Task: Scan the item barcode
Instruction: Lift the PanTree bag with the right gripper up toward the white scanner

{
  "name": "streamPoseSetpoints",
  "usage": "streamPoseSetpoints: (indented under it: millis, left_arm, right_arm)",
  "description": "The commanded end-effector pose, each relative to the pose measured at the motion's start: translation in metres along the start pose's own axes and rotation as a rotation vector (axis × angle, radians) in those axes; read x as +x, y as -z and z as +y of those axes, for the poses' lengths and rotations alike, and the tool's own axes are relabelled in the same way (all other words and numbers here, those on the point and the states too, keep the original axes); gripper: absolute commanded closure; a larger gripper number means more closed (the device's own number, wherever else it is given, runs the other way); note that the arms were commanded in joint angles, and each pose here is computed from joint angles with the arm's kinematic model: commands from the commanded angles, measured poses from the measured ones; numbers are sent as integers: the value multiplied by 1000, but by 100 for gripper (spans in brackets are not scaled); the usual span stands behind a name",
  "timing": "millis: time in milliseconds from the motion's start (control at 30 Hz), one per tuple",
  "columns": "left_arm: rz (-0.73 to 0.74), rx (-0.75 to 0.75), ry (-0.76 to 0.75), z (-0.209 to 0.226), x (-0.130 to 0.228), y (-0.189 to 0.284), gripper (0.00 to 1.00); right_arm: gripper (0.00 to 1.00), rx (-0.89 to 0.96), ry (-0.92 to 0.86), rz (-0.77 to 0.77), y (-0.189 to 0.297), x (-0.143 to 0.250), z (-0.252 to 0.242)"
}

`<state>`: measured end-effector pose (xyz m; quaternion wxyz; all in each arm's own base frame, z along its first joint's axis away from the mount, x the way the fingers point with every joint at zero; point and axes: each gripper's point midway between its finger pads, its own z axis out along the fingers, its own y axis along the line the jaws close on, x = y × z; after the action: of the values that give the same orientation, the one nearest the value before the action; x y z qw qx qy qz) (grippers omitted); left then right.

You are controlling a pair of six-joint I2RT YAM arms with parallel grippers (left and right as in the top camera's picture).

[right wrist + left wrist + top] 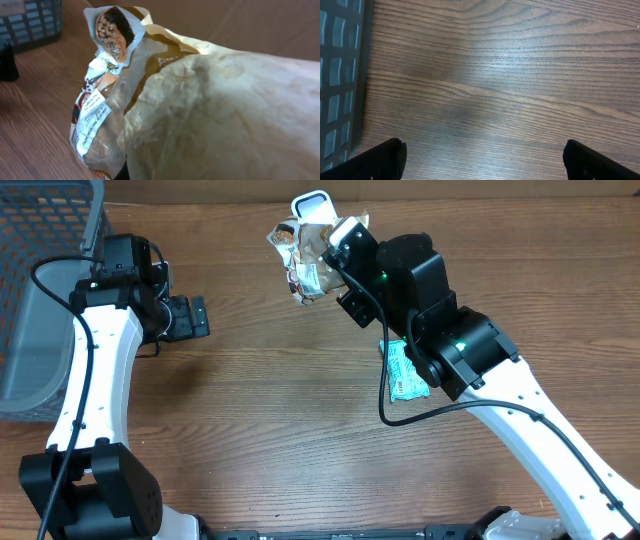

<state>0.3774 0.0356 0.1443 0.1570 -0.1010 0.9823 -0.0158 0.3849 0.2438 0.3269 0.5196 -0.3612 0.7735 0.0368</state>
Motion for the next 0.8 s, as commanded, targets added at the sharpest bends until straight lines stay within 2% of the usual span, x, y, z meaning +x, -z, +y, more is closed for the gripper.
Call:
streamPoseSetpoints:
  millis: [0, 233, 767]
  left_arm:
    - [-18, 12, -11, -2, -5, 4, 0]
    - [-18, 12, -11, -2, -5, 4, 0]
    - [-18, 12, -11, -2, -5, 4, 0]
  right_arm:
    - [97, 77, 5, -94, 29, -46, -22]
    - [97, 50, 16, -1, 23, -30, -17]
    - [96, 134, 85, 279, -61, 40, 6]
